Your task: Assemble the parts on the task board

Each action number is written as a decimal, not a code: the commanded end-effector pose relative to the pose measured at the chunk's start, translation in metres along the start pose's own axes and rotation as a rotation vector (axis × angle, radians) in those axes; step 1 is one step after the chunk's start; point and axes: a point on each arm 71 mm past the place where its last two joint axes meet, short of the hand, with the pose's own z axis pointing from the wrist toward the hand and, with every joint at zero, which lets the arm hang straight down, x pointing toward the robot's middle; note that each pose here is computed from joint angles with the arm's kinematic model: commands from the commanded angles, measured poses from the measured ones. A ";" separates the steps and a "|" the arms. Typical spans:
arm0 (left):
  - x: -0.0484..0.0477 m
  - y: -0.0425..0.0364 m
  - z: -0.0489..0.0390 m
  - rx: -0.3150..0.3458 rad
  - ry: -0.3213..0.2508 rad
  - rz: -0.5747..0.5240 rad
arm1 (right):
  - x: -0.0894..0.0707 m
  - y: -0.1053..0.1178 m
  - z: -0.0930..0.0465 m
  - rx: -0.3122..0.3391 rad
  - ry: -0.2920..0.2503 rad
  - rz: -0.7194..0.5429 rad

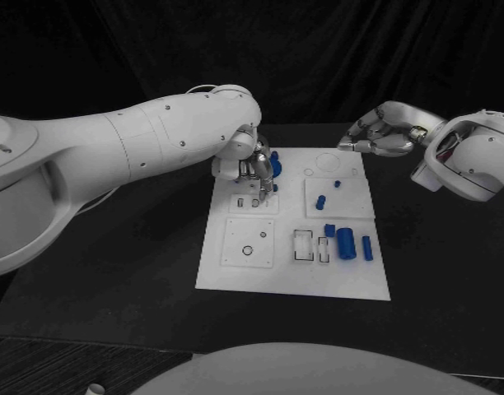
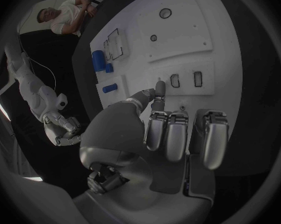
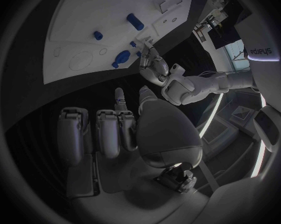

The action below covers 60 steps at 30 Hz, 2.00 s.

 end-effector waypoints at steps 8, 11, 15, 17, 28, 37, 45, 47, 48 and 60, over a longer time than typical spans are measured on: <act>-0.0019 -0.0013 -0.0063 0.088 -0.051 -0.038 | 0.001 -0.002 -0.003 0.016 0.002 0.003; -0.0013 -0.0021 -0.0121 0.123 -0.058 -0.034 | 0.000 -0.002 -0.005 0.010 -0.006 0.004; 0.0029 -0.0013 -0.0213 0.186 -0.060 -0.026 | -0.001 0.001 -0.009 0.004 -0.032 0.004; 0.0066 -0.0002 -0.0263 0.231 -0.065 -0.027 | -0.001 0.003 -0.012 0.000 -0.053 -0.013; 0.0258 0.0223 -0.0487 0.347 -0.074 -0.048 | 0.009 0.027 -0.042 -0.061 -0.121 -0.226; 0.0341 0.0443 -0.0573 0.293 -0.058 -0.056 | 0.036 0.029 -0.052 -0.023 -0.050 -0.329; 0.0398 0.0566 -0.0626 0.262 -0.047 -0.061 | 0.059 0.029 -0.054 0.018 -0.001 -0.386; 0.0407 0.0593 -0.0639 0.260 -0.049 -0.065 | 0.065 0.030 -0.054 0.034 0.021 -0.400; 0.0408 0.0601 -0.0642 0.260 -0.050 -0.066 | 0.066 0.030 -0.054 0.040 0.029 -0.404; 0.0416 0.0659 -0.0661 0.264 -0.050 -0.073 | 0.081 0.032 -0.054 0.098 0.109 -0.453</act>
